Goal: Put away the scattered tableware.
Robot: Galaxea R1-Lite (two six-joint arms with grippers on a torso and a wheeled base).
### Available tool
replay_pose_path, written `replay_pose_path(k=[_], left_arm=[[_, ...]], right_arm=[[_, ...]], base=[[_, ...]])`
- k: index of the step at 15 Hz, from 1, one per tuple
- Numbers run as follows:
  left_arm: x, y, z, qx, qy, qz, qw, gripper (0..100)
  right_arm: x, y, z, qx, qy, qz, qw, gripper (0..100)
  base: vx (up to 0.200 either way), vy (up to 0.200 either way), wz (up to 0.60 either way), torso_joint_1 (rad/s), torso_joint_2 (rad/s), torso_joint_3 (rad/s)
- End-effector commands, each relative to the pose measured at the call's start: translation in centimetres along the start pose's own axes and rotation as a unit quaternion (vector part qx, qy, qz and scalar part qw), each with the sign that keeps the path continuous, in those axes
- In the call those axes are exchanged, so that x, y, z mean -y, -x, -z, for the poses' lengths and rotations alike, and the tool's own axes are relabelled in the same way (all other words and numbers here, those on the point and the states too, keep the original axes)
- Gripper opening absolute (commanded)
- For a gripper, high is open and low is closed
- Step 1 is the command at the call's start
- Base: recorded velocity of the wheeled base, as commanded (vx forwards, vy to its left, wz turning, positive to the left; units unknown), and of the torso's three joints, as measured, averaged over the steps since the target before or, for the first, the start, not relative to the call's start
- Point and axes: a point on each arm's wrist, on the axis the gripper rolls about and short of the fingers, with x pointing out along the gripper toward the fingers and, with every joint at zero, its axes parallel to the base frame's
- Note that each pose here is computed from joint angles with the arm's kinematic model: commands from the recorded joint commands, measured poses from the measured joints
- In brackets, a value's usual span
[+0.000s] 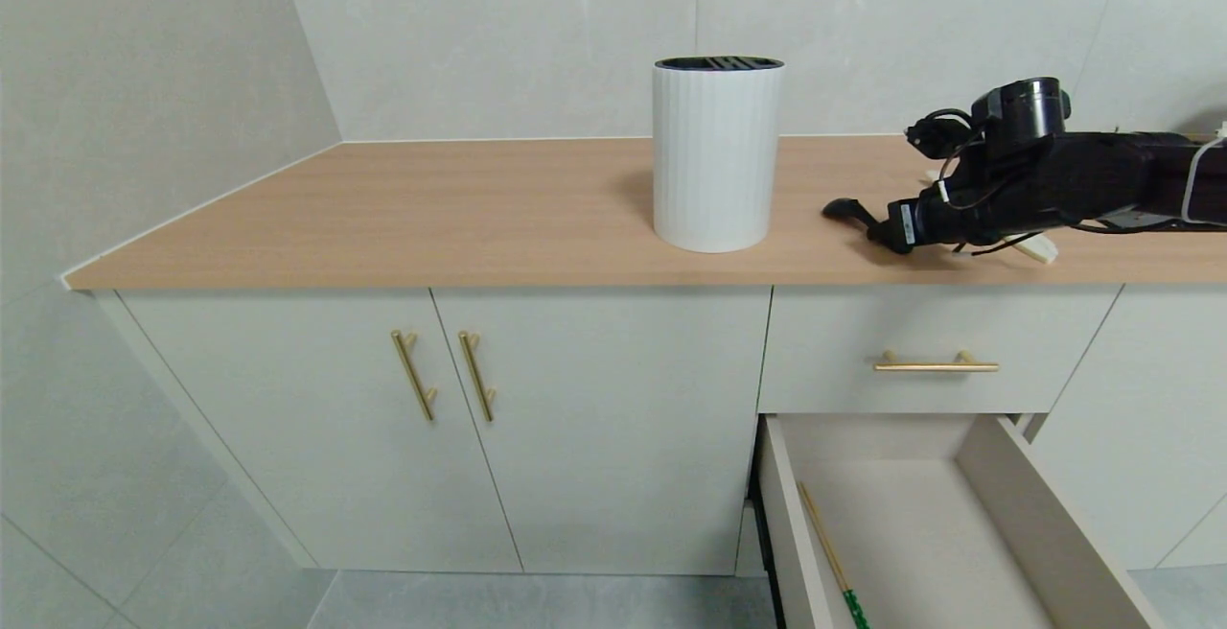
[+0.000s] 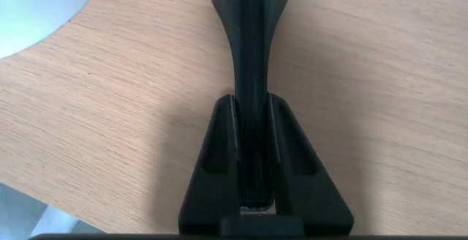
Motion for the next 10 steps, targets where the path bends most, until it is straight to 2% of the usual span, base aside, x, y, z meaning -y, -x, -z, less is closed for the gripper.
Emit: replay_pose_path(k=[1, 5, 8, 10], left_arm=[[0.0, 0.0, 0.0, 0.000, 0.000, 0.000, 1.0000, 100], [0.0, 0.0, 0.0, 0.000, 0.000, 0.000, 1.0000, 100], [0.0, 0.0, 0.0, 0.000, 0.001, 0.000, 1.0000, 100], [0.0, 0.0, 0.0, 0.001, 0.000, 0.000, 1.0000, 100]], right_arm=[[0.1, 0.0, 0.0, -0.001, -0.001, 0.000, 1.000, 0], [-0.3, 2.5, -1.5, 0.022, 0.003, 0.005, 1.000, 0], [-1.5, 9.4, -3.2, 0.005, -0.011, 0.005, 1.000, 0], [-2.8, 15.9, -4.2, 0.010, -0.031, 0.009, 0.999, 0]], base=[[0.000, 0.000, 0.00, 0.000, 0.00, 0.000], [0.000, 0.000, 0.00, 0.000, 0.00, 0.000], [0.000, 0.000, 0.00, 0.000, 0.00, 0.000], [0.000, 0.000, 0.00, 0.000, 0.00, 0.000]])
